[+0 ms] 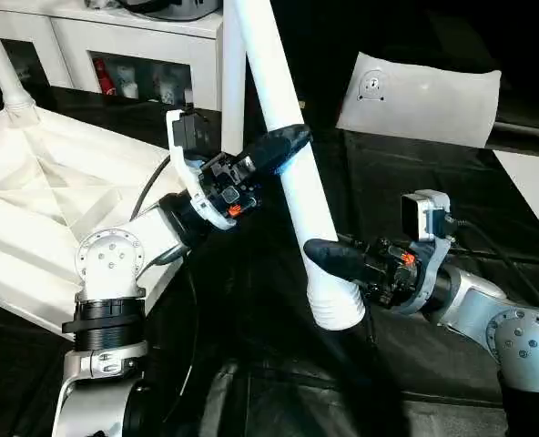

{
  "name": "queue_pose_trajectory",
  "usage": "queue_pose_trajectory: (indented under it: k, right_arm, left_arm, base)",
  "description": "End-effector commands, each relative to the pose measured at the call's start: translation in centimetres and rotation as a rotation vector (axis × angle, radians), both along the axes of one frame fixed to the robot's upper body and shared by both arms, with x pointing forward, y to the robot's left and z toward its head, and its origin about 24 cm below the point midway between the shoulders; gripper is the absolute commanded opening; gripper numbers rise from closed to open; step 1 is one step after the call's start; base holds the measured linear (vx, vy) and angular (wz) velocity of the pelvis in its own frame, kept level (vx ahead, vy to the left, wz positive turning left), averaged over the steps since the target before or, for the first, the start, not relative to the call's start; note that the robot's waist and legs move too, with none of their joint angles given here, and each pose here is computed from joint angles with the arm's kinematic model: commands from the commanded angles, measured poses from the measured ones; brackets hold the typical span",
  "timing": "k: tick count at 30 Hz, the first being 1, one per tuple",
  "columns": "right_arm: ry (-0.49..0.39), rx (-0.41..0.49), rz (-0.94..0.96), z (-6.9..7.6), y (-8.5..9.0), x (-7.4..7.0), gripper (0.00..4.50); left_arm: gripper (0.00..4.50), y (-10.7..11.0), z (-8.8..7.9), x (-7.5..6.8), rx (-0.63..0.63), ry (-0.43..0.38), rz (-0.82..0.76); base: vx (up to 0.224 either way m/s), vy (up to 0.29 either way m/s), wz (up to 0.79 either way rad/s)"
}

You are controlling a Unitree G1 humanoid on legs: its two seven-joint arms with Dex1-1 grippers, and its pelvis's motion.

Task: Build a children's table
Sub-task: Pick table leg

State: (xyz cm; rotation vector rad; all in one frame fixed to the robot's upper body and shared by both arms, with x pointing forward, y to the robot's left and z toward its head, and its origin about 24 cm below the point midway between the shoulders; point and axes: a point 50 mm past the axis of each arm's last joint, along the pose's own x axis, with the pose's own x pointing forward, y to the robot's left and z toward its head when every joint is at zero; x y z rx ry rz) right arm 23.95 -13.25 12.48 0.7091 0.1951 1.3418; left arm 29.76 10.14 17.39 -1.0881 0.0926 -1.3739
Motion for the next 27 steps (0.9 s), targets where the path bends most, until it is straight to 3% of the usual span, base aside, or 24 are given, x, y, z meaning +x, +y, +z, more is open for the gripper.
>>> queue_pose_trajectory:
  k: [1,5,9,12,15,16,20,23,27]
  right_arm:
    - [-0.031,-0.006,0.000,0.3,-0.1,-0.2,1.91]
    - [-0.029,-0.013,-0.004,0.2,-0.2,-0.1,1.91]
    - [-0.029,-0.020,-0.007,0.1,-0.2,0.0,1.91]
    - [-0.034,-0.051,-0.025,-0.1,-0.2,0.1,1.91]
    - [-0.034,-0.078,-0.040,-0.4,-0.2,0.2,1.91]
    - [-0.033,-0.087,-0.042,-0.4,-0.2,0.2,2.47]
    - [-0.021,-0.148,-0.067,-1.0,-0.1,0.7,2.77]
    - [-0.071,-0.189,-0.111,-0.8,0.0,1.1,3.00]
    - [-0.200,-0.288,-0.268,-0.1,0.1,2.4,3.32]
  left_arm:
    - [1.95,-0.1,0.1,0.1,-0.006,0.014,0.008]
    - [1.95,0.0,0.0,0.0,0.007,0.009,0.017]
    - [1.92,0.0,-0.1,-0.4,0.058,-0.049,0.036]
    - [1.91,0.0,-0.7,-1.1,0.163,-0.140,0.043]
    - [1.90,0.2,-0.7,-1.3,0.168,-0.144,0.048]
    - [1.87,0.3,-0.7,-1.2,0.167,-0.144,0.054]
    - [1.82,1.0,-0.3,-0.8,0.198,-0.161,0.116]
    - [1.82,1.4,0.0,-0.3,0.274,-0.200,0.190]
    - [1.81,1.8,0.4,1.1,0.441,-0.271,0.381]
  base:
    - [0.000,0.000,0.00]
    - [0.000,0.000,0.00]
    - [0.000,0.000,0.00]
    - [0.000,0.000,0.00]
    - [0.000,0.000,0.00]
    - [0.000,0.000,0.00]
    - [0.000,0.000,0.00]
    - [0.000,0.000,0.00]
    - [0.000,0.000,0.00]
